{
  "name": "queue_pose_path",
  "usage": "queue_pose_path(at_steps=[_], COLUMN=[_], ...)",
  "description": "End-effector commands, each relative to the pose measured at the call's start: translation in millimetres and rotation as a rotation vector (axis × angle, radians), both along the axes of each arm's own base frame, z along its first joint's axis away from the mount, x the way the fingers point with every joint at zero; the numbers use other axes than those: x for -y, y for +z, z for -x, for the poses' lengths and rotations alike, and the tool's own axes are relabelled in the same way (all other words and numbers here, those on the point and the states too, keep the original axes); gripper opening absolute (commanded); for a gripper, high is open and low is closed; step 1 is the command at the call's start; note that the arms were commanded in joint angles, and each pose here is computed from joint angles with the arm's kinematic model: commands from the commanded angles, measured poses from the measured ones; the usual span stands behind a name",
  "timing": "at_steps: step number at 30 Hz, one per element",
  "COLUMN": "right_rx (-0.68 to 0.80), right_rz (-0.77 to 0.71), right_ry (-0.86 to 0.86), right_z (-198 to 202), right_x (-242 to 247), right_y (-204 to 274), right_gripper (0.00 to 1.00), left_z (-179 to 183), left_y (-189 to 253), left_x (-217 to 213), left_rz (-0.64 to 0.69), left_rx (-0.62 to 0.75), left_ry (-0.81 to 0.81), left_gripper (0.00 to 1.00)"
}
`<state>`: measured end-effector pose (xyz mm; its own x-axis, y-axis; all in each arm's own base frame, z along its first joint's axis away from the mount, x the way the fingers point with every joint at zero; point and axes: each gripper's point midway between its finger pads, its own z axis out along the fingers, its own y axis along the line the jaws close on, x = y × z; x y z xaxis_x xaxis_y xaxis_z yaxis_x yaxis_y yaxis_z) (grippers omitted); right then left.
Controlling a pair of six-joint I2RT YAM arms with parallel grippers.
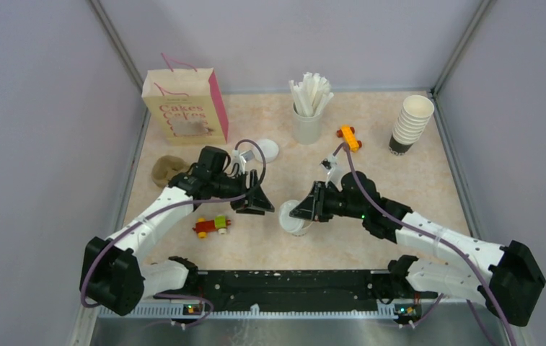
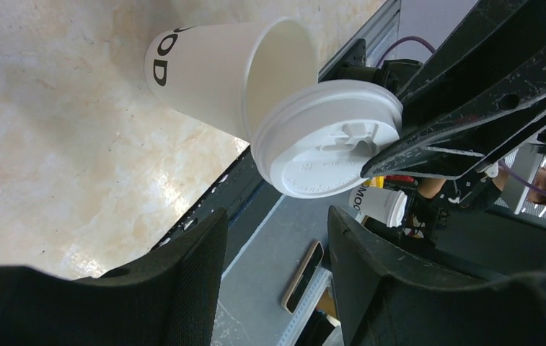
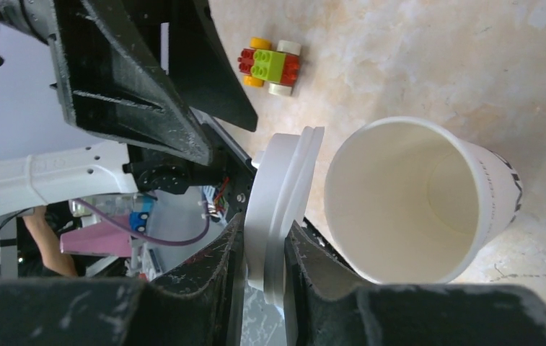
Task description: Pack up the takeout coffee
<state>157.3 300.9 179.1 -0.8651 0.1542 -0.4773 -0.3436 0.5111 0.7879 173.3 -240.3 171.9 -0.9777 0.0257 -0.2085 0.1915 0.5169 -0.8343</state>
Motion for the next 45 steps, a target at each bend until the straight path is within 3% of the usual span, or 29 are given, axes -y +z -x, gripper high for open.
queue_pose_path(at_steps=[1, 7, 22, 30, 34, 39, 45], right_rx=[0.062, 0.026, -0.062, -0.029, 0.068, 0.227, 0.327], right_rz=[-0.122, -0.129, -0.147, -0.110, -0.028, 0.105, 0.173], right_ry=[0.052, 0.105, 0.146, 0.089, 0.105, 0.106, 0.006], right_z=[-2, 0, 4, -12, -19, -20, -27], right_x=[-13, -4, 3, 11, 15, 15, 23], right_y=[39, 26, 10, 9, 29, 51, 72], right_gripper=[0.22, 0.23, 0.29, 0.23, 0.26, 0.27, 0.28], left_z=[-6, -1, -16, -16, -24, -42, -3], left_y=[12, 16, 3, -1, -10, -14, -45], left_x=[8, 16, 21, 27, 17, -12, -50], left_rz=[0.062, 0.162, 0.094, 0.094, -0.033, -0.243, -0.456], left_rx=[0.059, 0.016, -0.002, -0.025, -0.016, 0.094, -0.021], left_ry=[-0.030, -0.058, -0.012, -0.019, 0.020, 0.131, 0.092], left_gripper=[0.59, 0.58, 0.52, 0.52, 0.52, 0.53, 0.52])
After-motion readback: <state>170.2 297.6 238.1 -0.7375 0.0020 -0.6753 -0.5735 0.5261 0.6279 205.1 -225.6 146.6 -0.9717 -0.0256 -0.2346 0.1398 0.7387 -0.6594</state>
